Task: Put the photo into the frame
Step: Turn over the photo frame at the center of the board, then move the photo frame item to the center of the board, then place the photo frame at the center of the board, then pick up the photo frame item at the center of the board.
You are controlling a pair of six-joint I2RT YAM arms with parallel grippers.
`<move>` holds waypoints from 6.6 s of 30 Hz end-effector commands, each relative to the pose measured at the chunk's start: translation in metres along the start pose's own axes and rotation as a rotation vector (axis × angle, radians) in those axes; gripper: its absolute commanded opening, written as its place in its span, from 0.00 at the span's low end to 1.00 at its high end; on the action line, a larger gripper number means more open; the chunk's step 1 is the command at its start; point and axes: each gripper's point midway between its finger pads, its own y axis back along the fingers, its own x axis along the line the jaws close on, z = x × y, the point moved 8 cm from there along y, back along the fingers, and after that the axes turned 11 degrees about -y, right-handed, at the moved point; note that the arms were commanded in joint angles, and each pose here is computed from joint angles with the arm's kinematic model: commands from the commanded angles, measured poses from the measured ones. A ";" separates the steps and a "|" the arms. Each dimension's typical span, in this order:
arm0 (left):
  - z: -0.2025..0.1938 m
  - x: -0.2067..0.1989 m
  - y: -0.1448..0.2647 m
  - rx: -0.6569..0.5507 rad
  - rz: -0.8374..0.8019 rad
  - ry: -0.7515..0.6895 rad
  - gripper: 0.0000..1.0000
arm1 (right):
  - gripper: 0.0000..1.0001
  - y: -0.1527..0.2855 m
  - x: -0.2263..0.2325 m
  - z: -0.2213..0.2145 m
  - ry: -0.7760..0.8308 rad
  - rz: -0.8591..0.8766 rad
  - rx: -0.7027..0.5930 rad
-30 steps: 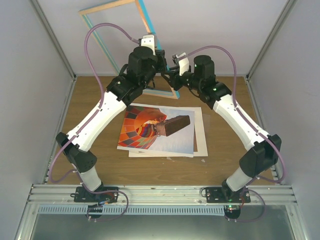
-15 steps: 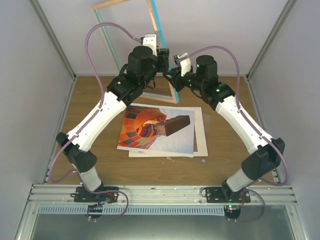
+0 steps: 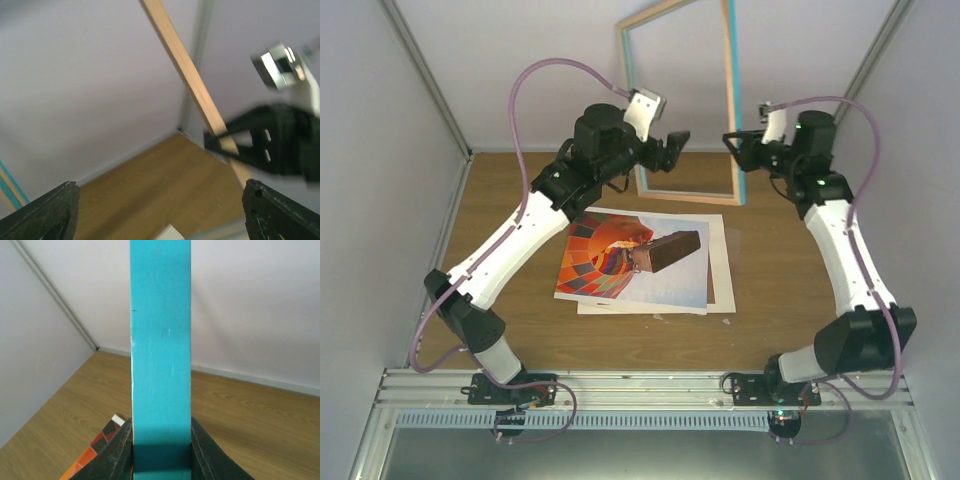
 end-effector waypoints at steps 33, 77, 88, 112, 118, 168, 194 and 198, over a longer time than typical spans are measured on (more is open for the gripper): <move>-0.294 -0.265 -0.140 0.424 -0.727 -0.703 0.80 | 0.01 0.255 -0.020 0.040 0.081 -0.650 -0.491; -0.396 -0.115 -0.085 0.838 -0.504 -0.949 0.71 | 0.01 0.197 -0.092 -0.038 -0.191 -0.424 -0.188; -0.384 -0.060 -0.080 0.860 -0.436 -0.889 0.69 | 0.01 0.174 -0.123 -0.081 -0.364 -0.320 -0.105; -0.325 -0.150 0.015 0.619 -0.911 -0.923 0.99 | 0.00 0.169 -0.191 -0.128 -0.481 -0.371 0.040; -0.352 -0.147 0.021 0.661 -0.883 -0.988 0.99 | 0.01 0.168 -0.194 -0.133 -0.483 -0.381 0.056; -0.358 0.106 -0.053 0.877 -0.160 -0.759 0.95 | 0.02 0.060 -0.201 -0.250 -0.867 -0.064 0.338; -0.294 0.188 0.048 0.752 -0.155 -0.184 0.97 | 1.00 0.065 -0.157 -0.203 -0.586 -0.155 0.281; -0.309 0.222 0.085 0.803 -0.082 -0.155 0.96 | 0.98 0.018 -0.111 -0.183 -0.401 -0.005 0.350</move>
